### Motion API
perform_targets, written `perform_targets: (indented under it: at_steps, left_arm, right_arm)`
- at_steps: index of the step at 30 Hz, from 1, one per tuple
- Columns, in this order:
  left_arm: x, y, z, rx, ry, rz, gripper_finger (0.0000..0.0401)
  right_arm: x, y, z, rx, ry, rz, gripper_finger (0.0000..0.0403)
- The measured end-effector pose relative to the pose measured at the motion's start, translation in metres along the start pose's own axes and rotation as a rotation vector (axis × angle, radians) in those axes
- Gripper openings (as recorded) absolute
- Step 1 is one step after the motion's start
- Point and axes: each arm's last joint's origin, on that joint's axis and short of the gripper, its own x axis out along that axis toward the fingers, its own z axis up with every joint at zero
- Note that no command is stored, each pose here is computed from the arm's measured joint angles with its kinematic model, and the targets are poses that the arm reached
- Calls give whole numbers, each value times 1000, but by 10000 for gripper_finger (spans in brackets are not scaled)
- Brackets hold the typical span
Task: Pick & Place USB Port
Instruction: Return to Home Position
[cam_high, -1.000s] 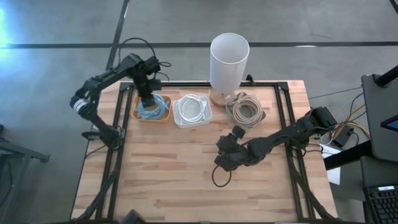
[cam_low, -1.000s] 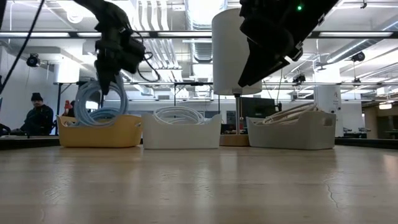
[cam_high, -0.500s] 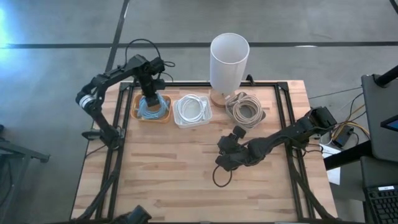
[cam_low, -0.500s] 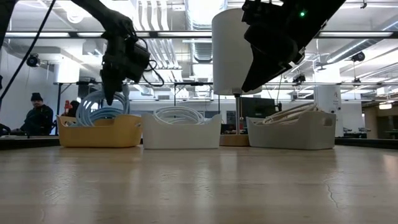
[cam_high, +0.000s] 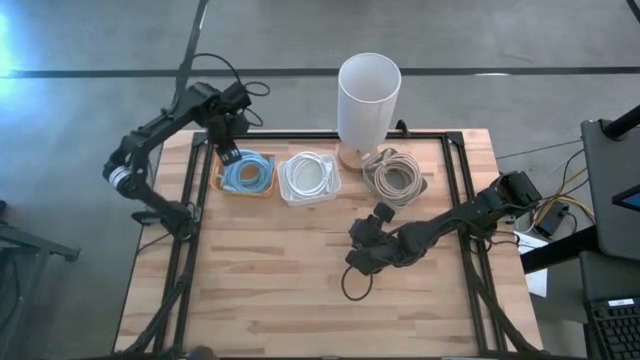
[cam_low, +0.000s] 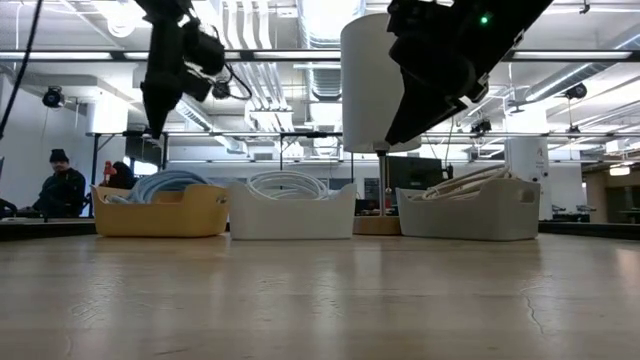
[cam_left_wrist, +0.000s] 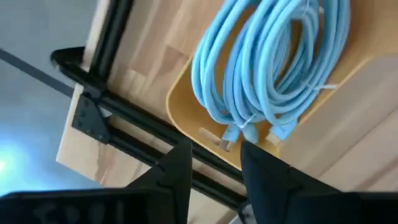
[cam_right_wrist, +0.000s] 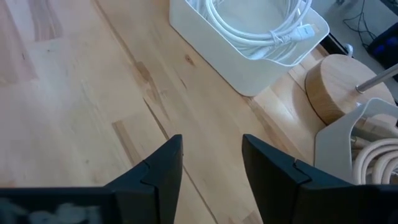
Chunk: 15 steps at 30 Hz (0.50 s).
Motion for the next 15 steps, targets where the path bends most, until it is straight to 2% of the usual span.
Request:
perform_targets:
  at_steps: [4,8,12,15]
  left_arm:
    - [-17,-7,-13,-86,-149,-74,116]
    - [-35,-17,-25,-71,-412,-137,103]
    - [-46,-33,-48,-93,-655,-127,94]
    - [-40,-49,-69,-110,-821,-134,89]
  right_arm:
    - [-4,-1,5,-29,-9,8,154]
    - [-17,-7,18,-68,-44,20,146]
    - [-38,-29,27,-51,-113,-67,138]
    - [-52,-52,26,-47,-112,-80,133]
